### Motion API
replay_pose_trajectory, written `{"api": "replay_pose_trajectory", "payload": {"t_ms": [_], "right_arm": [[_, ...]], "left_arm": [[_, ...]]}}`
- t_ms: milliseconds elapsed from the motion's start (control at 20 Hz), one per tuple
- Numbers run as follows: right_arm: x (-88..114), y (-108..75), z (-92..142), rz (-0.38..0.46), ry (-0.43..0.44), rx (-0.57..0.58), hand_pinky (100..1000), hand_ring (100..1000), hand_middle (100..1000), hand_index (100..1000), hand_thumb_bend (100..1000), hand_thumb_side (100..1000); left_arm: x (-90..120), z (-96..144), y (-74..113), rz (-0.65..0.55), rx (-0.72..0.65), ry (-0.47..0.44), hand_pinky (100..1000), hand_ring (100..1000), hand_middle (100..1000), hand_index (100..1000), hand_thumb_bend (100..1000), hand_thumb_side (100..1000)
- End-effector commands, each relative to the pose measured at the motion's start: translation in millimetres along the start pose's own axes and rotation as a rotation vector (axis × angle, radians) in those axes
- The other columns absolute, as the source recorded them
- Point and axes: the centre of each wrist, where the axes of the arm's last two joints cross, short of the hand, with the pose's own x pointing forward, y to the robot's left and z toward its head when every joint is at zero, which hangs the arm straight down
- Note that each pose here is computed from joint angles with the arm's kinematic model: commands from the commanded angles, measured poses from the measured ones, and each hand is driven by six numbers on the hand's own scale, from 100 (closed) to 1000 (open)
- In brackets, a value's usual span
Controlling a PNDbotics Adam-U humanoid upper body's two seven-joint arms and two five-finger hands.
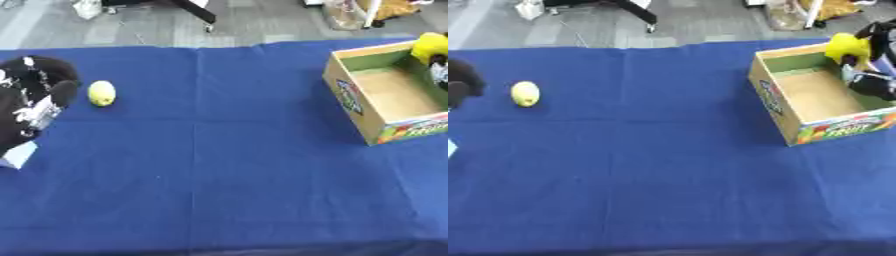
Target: Pick up the objects with one hand, pass them to the other hand, and then place them into the box on the other side of the table.
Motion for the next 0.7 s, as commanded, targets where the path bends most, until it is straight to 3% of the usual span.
{"api": "replay_pose_trajectory", "payload": {"t_ms": [50, 200, 400, 700], "right_arm": [[-4.5, 5.8, -9.3, 0.058, 0.068, 0.08, 749, 550, 541, 500, 100, 290], [-4.5, 20.2, -18.6, 0.076, 0.139, 0.172, 778, 617, 612, 653, 141, 391], [-10.3, 28.8, -30.5, 0.098, 0.216, 0.256, 791, 658, 654, 741, 231, 485], [-34.6, 30.2, -41.4, 0.146, 0.301, 0.308, 794, 681, 678, 882, 408, 627]], "left_arm": [[5.8, -0.7, 4.0, -0.02, -0.001, -0.018, 719, 678, 613, 710, 412, 448], [5.0, -0.4, 3.6, -0.018, -0.002, -0.016, 719, 678, 613, 710, 413, 448], [4.2, 0.1, 3.3, -0.017, -0.001, -0.014, 719, 678, 613, 710, 414, 448], [2.6, 1.3, 3.4, -0.016, 0.002, -0.007, 720, 679, 612, 710, 416, 449]]}}
